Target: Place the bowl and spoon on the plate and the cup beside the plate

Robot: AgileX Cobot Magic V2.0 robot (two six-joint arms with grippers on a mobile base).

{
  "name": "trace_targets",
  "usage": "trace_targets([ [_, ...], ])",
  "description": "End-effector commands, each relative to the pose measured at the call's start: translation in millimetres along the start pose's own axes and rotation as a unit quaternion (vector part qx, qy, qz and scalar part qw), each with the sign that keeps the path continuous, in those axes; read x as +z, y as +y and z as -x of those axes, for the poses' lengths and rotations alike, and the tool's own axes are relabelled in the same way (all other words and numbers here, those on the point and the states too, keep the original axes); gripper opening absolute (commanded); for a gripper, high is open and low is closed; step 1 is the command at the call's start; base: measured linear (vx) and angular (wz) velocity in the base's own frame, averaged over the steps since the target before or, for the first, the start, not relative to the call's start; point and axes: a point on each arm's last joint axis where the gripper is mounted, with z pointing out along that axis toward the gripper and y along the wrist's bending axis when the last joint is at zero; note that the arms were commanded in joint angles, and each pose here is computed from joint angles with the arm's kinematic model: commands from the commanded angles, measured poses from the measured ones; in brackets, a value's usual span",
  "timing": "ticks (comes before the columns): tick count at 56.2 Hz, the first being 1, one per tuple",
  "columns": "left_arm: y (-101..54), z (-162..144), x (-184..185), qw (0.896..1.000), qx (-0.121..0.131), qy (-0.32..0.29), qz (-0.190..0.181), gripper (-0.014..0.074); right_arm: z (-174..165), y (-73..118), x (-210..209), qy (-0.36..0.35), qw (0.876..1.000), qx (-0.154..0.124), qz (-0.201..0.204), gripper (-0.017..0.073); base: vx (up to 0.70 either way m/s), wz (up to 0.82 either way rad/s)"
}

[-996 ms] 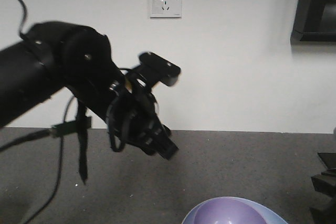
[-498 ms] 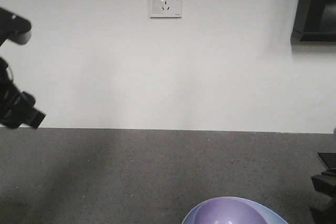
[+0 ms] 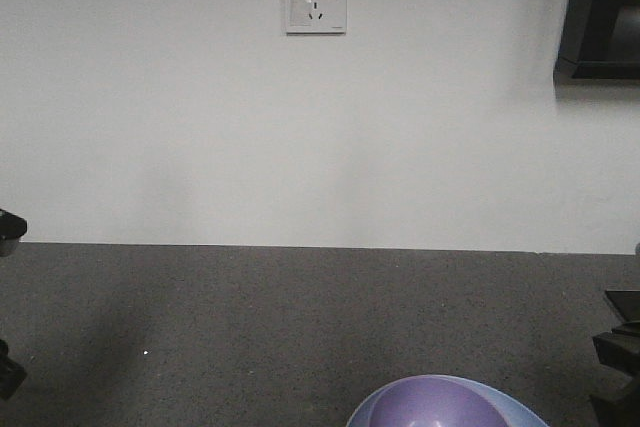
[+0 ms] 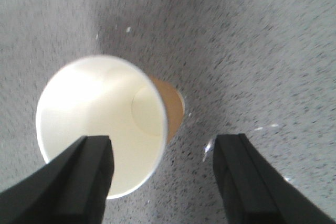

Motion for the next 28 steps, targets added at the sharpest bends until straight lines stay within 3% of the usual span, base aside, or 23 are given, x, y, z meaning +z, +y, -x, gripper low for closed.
trace_targets([
  [1,8.4,3,-3,0.999,-0.013,-0.029,0.014,0.0538,13,-3.1,-9,-0.052,0.999,-0.001,-0.014,-0.0008,0.00,0.00],
  [21,0.8,11,34,1.000,-0.001,0.009,-0.016,0.0527,13,-2.9,-9,-0.048,0.999,0.000,-0.013,-0.0008,0.00,0.00],
  [28,-0.3,14,40,1.000,0.001,0.012,-0.018,0.0438,12,-2.8,-9,-0.047,0.999,0.000,-0.012,-0.0008,0.00,0.00],
])
